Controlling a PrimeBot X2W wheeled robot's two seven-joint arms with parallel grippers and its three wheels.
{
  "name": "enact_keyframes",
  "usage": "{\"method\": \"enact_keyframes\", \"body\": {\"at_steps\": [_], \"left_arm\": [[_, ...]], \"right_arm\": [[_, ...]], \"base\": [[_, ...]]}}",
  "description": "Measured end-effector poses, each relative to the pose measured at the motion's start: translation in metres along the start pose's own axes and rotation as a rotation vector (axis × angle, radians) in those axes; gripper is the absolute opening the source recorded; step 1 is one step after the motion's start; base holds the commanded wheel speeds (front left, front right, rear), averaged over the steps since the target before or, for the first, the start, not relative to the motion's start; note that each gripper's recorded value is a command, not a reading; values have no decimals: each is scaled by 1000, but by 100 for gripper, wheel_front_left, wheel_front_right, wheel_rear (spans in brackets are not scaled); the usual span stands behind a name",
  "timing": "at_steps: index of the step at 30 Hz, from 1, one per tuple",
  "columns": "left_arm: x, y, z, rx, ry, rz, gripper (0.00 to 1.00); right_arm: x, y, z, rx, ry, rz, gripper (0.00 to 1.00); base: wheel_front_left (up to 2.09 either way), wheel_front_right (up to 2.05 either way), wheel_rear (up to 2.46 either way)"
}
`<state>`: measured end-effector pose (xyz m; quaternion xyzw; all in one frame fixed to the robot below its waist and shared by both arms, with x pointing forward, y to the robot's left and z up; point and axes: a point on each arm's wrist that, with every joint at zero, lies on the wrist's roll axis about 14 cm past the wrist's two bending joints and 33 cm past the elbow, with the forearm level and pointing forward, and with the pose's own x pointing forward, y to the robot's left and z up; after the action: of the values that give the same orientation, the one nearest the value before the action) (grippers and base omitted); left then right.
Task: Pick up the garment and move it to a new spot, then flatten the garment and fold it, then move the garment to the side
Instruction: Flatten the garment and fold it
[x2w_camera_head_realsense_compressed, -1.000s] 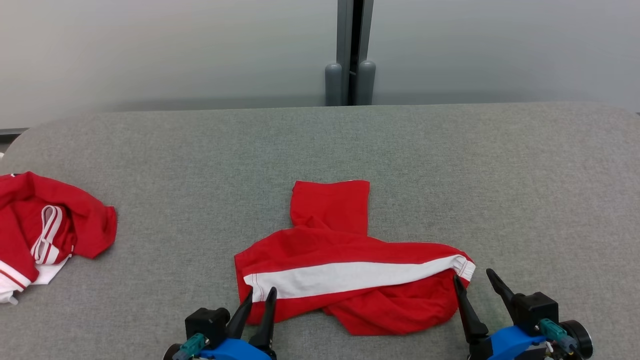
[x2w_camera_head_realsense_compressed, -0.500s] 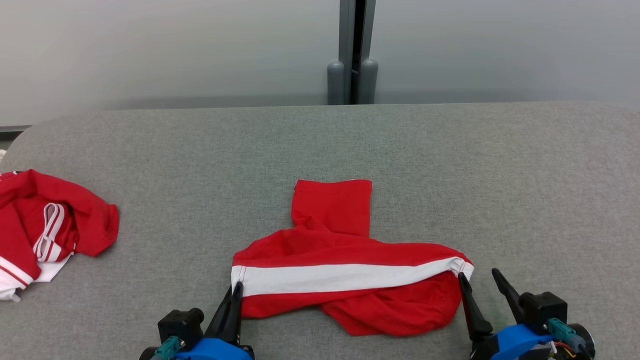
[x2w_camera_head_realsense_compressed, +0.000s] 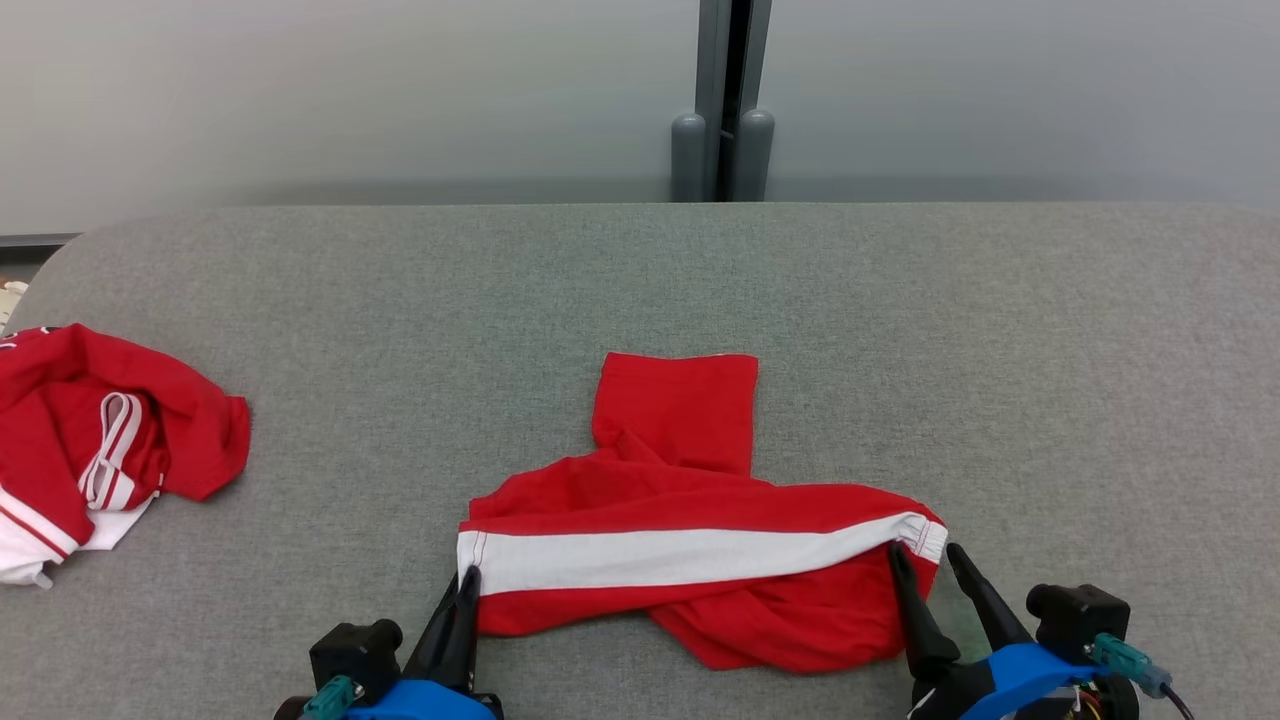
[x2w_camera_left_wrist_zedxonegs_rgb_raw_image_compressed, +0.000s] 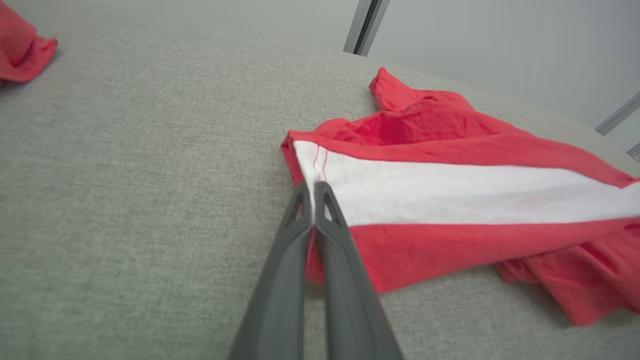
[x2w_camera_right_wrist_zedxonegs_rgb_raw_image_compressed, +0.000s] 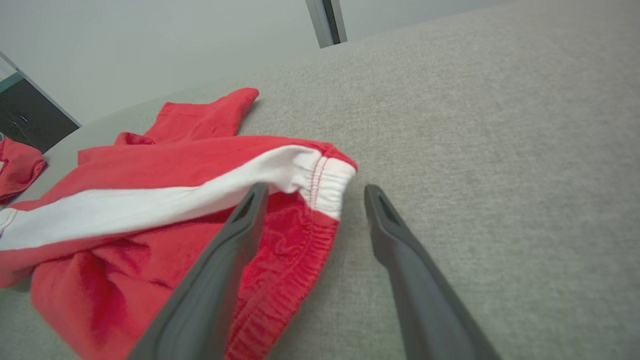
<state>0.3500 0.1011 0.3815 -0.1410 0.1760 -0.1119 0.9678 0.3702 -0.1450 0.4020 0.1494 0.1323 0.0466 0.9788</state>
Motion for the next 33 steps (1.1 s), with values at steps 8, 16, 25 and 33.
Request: {"method": "enact_keyframes", "body": {"at_steps": [8, 16, 25, 33], "left_arm": [[0, 1, -4, 7, 15, 1, 0], [0, 2, -8, 7, 28, 5, 0], [3, 1, -3, 9, 13, -1, 0], [9, -16, 52, 35, -155, -52, 0]], "right_arm": [[2, -6, -4, 86, 11, -27, 100], [9, -3, -4, 79, 21, -11, 47], [14, -2, 13, 74, -27, -4, 0], [8, 5, 54, 38, -153, 35, 0]], "base": [[0, 0, 0], [0, 0, 0], [0, 0, 0], [0, 0, 0]]}}
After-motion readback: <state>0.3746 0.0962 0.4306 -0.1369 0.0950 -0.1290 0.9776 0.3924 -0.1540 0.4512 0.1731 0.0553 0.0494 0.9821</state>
